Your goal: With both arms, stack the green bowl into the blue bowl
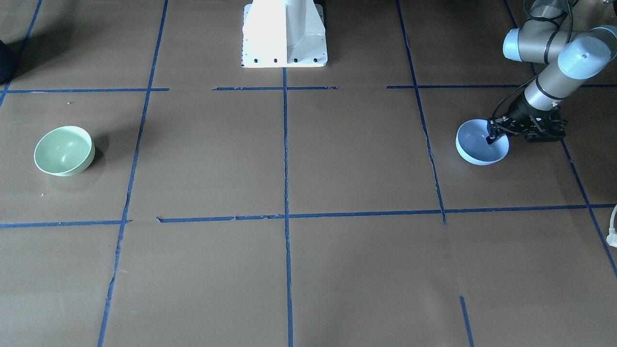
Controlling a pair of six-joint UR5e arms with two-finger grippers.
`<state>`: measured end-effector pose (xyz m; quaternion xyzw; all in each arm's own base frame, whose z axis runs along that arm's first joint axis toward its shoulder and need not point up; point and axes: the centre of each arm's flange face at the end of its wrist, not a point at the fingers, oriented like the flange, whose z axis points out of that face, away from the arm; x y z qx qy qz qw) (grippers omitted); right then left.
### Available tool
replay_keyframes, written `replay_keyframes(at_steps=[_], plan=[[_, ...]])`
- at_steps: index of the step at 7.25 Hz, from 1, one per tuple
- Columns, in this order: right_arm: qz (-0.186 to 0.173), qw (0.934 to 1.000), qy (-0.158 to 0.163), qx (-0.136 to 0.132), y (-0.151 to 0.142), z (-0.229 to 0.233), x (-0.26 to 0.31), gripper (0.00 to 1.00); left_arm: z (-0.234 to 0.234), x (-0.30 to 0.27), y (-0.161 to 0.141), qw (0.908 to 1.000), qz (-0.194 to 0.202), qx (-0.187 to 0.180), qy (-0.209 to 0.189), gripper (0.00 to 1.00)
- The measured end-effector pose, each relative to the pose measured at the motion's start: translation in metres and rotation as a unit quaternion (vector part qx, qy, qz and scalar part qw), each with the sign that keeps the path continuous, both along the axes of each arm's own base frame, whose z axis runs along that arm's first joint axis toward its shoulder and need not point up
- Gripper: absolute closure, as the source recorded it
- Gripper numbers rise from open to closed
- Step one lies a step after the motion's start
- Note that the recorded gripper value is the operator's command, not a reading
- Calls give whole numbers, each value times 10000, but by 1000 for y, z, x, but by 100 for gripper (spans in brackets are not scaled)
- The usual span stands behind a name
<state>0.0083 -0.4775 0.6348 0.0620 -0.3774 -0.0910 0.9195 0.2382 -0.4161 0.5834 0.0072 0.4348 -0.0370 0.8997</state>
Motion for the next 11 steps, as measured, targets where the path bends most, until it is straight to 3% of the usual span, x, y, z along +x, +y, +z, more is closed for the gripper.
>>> replay_keyframes(at_steps=[1,3,5,7,9,11], plan=[[-2,10000,-4,-2,0,0,0,0,-22,-5,-10,9999,-30,-91,117,99],[-4,10000,-6,-6,1,1,0,0,-126,15,-51,9994,-105,-328,104,98],[-6,10000,-5,-4,1,1,0,0,-256,94,-78,9975,-118,-666,186,97],[-5,10000,1,-3,0,1,0,0,-331,204,-70,9967,-117,-767,239,97],[-5,10000,0,-3,0,1,0,0,-349,287,-64,9972,-104,-563,477,95],[-5,10000,-16,-8,0,0,0,0,-343,322,-49,9970,65,-463,623,92]])
